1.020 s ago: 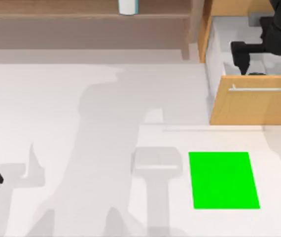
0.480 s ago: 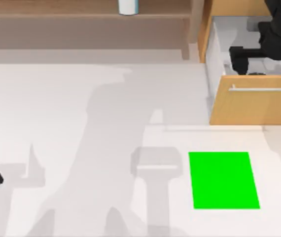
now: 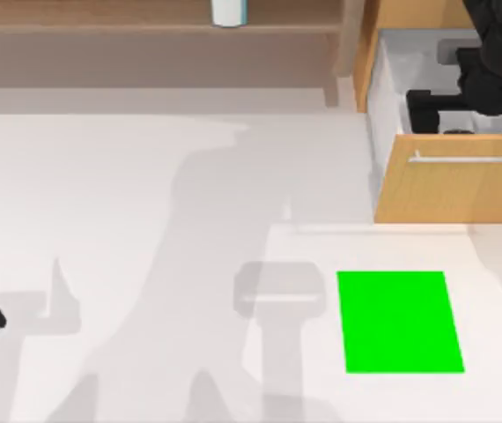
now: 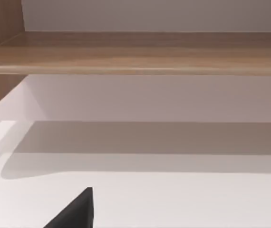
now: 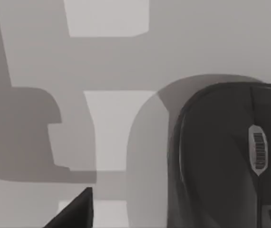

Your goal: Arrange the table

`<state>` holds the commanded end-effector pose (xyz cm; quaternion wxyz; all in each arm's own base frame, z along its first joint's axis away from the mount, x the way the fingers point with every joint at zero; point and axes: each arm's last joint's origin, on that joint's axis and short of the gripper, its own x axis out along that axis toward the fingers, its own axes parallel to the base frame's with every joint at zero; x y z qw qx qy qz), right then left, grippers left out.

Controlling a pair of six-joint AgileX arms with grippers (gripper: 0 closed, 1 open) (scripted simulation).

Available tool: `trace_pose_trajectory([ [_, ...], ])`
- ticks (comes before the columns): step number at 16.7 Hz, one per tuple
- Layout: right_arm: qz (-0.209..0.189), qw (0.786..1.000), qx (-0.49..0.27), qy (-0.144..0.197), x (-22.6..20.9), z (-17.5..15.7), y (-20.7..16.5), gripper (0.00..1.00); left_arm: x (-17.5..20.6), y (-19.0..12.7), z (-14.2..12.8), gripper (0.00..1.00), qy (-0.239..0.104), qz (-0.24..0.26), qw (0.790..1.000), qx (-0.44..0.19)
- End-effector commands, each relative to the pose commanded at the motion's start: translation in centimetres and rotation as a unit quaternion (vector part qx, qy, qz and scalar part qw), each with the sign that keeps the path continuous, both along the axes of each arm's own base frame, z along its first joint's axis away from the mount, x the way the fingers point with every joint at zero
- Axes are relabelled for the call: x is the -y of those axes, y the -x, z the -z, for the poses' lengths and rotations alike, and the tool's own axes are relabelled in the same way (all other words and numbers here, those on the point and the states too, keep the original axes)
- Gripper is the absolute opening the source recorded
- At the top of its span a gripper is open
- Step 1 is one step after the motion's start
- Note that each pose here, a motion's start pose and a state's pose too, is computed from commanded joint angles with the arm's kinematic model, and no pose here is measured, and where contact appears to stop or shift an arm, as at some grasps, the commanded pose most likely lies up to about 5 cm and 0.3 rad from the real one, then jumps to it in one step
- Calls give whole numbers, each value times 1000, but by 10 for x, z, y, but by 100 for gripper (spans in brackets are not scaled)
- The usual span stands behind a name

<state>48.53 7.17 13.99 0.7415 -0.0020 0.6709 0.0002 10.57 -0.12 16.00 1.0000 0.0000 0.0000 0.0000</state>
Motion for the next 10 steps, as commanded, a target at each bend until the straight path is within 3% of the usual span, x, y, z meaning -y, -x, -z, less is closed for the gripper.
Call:
trace_pose_trajectory([
  [1,0,1000,0,0,0,0,0,100,0,0,0,100,0,0,1000,0],
  [10,0,1000,0,0,0,0,0,32,0,0,0,100,0,0,1000,0],
])
